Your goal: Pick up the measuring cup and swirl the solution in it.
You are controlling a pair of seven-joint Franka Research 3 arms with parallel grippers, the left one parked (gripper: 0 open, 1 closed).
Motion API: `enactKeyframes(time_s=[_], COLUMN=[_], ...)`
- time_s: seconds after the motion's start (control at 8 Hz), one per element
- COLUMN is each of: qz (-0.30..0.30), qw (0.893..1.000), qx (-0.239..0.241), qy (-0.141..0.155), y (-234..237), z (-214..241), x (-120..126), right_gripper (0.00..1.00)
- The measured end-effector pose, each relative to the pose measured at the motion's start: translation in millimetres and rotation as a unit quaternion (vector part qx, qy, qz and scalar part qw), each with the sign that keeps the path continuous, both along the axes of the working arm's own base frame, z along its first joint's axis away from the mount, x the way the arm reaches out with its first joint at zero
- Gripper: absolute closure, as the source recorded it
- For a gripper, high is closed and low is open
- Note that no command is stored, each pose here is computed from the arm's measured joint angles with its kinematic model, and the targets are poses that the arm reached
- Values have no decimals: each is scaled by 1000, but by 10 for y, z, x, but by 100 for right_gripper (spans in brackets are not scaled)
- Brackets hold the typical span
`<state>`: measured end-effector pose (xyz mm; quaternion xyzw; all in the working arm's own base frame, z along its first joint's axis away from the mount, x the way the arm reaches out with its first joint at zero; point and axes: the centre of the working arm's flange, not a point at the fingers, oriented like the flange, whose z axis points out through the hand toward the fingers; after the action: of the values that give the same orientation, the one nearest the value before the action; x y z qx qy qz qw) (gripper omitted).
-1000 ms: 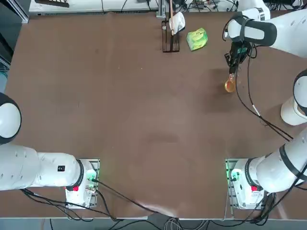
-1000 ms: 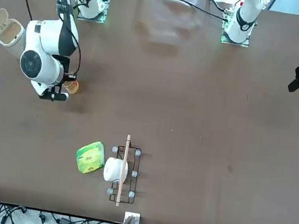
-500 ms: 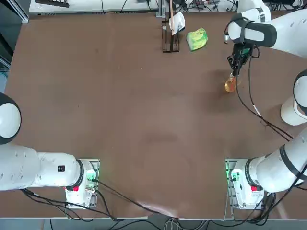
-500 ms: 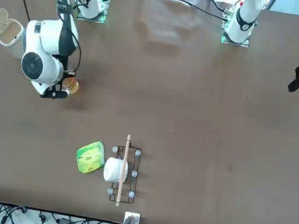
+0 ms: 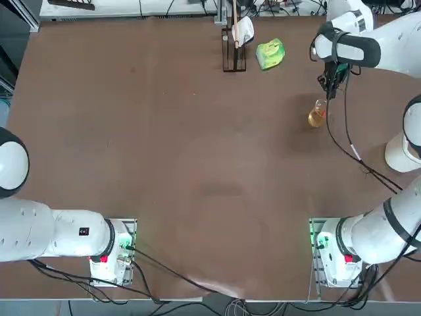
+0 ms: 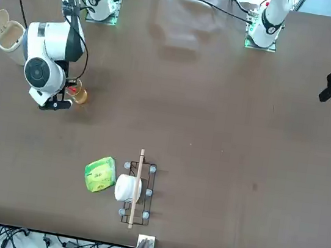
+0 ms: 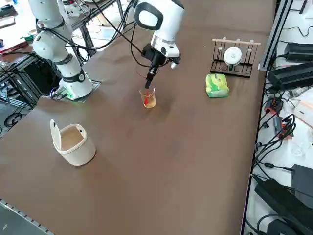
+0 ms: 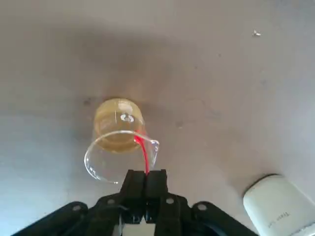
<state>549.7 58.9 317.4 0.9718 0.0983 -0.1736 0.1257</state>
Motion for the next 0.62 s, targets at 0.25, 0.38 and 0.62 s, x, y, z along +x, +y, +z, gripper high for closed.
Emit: enactKeyframes(time_s=[0.25,0.38,0.62], qz=[-21,-29,-47], qw=[999,998,997], qx=[32,45,62], qy=[-10,-13,-13], y=[97,141,180], z=[61,66,39], x=[87,112,128], right_gripper=[98,98,98])
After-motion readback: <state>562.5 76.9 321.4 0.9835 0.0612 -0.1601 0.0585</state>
